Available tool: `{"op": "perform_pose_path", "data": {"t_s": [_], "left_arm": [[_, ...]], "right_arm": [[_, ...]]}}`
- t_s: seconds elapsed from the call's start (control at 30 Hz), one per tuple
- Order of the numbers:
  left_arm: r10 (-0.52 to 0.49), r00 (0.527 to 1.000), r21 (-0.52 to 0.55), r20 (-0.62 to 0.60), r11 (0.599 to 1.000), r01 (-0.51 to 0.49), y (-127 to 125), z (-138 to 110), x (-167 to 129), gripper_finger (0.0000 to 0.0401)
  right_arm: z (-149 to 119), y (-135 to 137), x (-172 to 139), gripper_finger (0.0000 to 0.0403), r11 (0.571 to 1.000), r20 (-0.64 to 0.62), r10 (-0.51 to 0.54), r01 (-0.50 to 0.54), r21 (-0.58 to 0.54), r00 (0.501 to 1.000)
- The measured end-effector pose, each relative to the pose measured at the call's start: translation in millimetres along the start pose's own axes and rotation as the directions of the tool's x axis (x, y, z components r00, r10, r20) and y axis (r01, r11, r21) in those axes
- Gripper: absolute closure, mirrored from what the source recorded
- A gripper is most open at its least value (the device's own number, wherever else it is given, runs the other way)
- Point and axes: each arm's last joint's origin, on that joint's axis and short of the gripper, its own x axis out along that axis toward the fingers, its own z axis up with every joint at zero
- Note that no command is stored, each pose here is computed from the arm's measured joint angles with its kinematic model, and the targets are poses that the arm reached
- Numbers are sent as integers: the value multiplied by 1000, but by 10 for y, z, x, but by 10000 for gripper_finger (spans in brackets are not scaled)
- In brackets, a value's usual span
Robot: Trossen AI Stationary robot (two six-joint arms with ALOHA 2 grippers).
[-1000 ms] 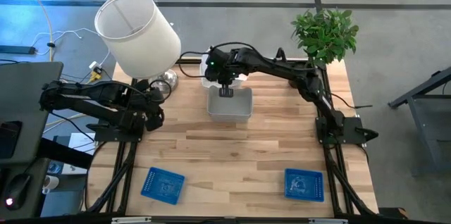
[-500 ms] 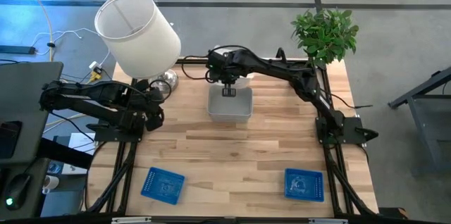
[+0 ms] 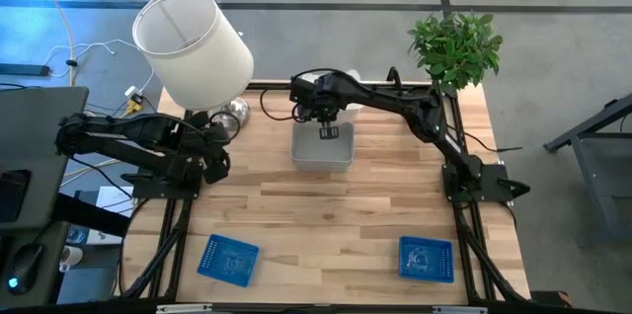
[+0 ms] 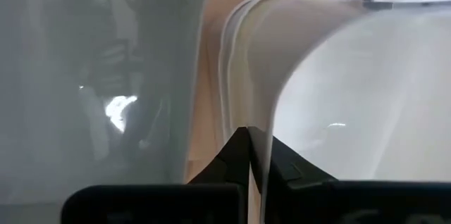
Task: Stack baskets by color
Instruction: Stack the white bin on top of the top white bins
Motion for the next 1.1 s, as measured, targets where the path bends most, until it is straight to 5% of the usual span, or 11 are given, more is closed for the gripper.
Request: {"op": "perform_pose_path", "data": {"t_s": [0.3, 0.53, 0.9, 1.1], "left_arm": [[-3, 1000, 0, -2, 1000, 3, -1, -1, 0, 261], [-3, 1000, 0, -1, 1000, 3, -1, -1, 0, 261], [-3, 1000, 1, -2, 1000, 3, 0, -2, 0, 261], [-3, 1000, 1, -3, 1000, 3, 0, -3, -1, 261]], "right_arm": [[-14, 16, -1, 403, 998, 10, 64, -64, -6, 998], [-4, 5, -3, 395, 1000, 1, 15, -15, -12, 1000], [17, 42, -26, 278, 998, -28, -64, 63, -27, 998], [-20, 88, -220, 250, 995, -57, -99, 100, 15, 993]]}}
